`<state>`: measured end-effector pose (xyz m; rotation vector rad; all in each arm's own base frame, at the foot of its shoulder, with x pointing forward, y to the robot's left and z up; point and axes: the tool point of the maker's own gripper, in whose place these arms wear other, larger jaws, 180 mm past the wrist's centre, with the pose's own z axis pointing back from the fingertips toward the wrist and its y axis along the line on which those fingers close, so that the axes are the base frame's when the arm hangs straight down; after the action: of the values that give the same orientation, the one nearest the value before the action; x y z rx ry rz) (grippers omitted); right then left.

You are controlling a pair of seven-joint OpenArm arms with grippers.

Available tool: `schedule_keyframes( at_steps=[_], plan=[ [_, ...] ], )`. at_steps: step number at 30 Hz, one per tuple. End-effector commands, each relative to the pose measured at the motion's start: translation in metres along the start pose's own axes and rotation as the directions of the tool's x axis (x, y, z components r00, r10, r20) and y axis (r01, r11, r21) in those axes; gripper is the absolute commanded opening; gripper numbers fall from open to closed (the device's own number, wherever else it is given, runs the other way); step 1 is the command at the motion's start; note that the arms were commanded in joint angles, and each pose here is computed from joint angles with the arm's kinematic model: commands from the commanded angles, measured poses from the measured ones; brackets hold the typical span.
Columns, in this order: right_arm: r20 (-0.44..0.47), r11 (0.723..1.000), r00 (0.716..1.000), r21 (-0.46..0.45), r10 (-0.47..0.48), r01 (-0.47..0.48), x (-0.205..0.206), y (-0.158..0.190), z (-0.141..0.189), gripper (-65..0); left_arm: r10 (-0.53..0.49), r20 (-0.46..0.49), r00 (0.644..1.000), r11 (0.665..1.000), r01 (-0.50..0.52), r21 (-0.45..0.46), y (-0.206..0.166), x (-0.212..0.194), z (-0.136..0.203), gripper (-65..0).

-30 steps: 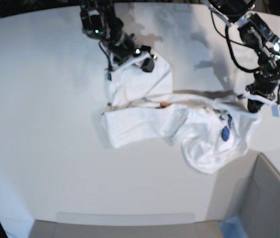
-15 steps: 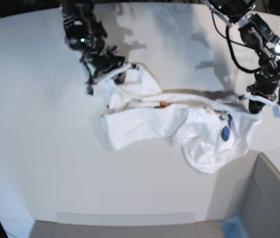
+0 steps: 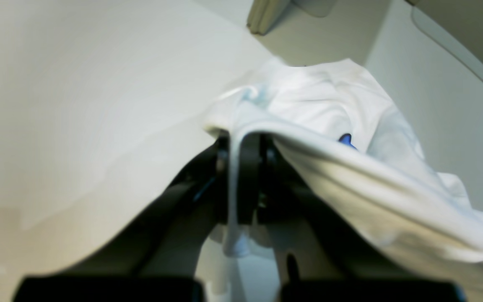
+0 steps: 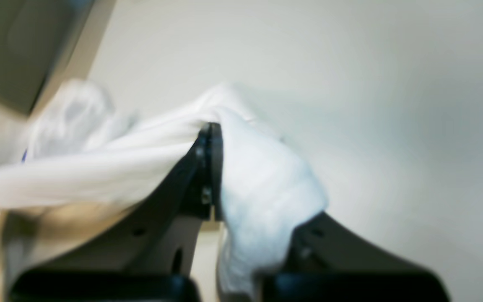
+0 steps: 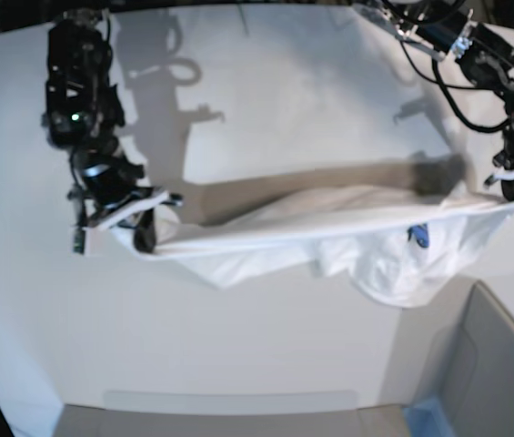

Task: Layout the t-shirt on the table in an organized manner, then fold the t-shirt properly
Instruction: 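Lift the shirt with both grippers and stretch it apart to unfold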

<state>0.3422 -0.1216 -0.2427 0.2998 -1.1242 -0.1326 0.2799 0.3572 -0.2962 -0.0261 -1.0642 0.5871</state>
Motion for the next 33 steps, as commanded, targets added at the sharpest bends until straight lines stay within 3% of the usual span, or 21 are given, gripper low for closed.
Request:
schedule_keyframes(
  at_steps=[1, 4, 8, 17, 22, 26, 29, 31, 33],
  plan=[
    [0.084, 1.0, 0.996, -0.001, 0.022, -0.022, 0.027, 0.0, 0.002, -65.0, -0.015, 0.085, 0.996, 1.0, 0.017, -0.019, -0.007, 0.025, 0.004, -65.0],
    [0.093, 0.996, 0.991, -0.027, 0.091, -0.089, 0.038, -0.012, 0.003, -65.0, -0.034, 0.105, 0.994, 0.999, 0.036, -0.018, -0.01, 0.033, 0.008, -65.0],
    [0.087, 0.993, 0.99, -0.046, 0.114, -0.11, 0.038, -0.02, 0.005, -65.0, -0.03, 0.088, 0.996, 0.999, 0.032, -0.018, -0.009, 0.026, 0.007, -65.0],
    [0.072, 0.987, 0.997, -0.159, 0.036, -0.024, 0.025, -0.062, 0.018, -65.0, -0.047, -0.125, 0.991, 0.997, 0.055, 0.059, 0.029, -0.059, 0.032, -65.0],
    [-0.044, 0.985, 0.997, -0.158, 0.066, -0.073, -0.013, -0.072, 0.017, -65.0, -0.094, -0.244, 0.965, 0.994, 0.104, 0.03, 0.027, -0.1, 0.041, -65.0],
    [-0.192, 0.983, 0.973, -0.104, 0.13, -0.152, -0.048, -0.079, -0.002, -65.0, -0.148, -0.278, 0.949, 0.989, 0.139, -0.052, 0.0, -0.111, 0.033, -65.0],
    [-0.307, 0.979, 0.94, -0.085, 0.149, -0.183, -0.055, -0.089, -0.024, -65.0, -0.187, -0.23, 0.955, 0.977, 0.157, -0.143, -0.037, -0.091, 0.007, -65.0],
    [-0.336, 0.975, 0.924, -0.06, 0.181, -0.213, -0.044, -0.091, -0.04, -65.0, -0.207, -0.202, 0.957, 0.966, 0.167, -0.199, -0.06, -0.073, -0.015, -65.0],
    [-0.349, 0.971, 0.914, -0.036, 0.208, -0.235, -0.031, -0.091, -0.056, -65.0, -0.159, -0.191, 0.969, 0.972, 0.119, -0.204, -0.073, -0.053, -0.04, -65.0]
  ],
)
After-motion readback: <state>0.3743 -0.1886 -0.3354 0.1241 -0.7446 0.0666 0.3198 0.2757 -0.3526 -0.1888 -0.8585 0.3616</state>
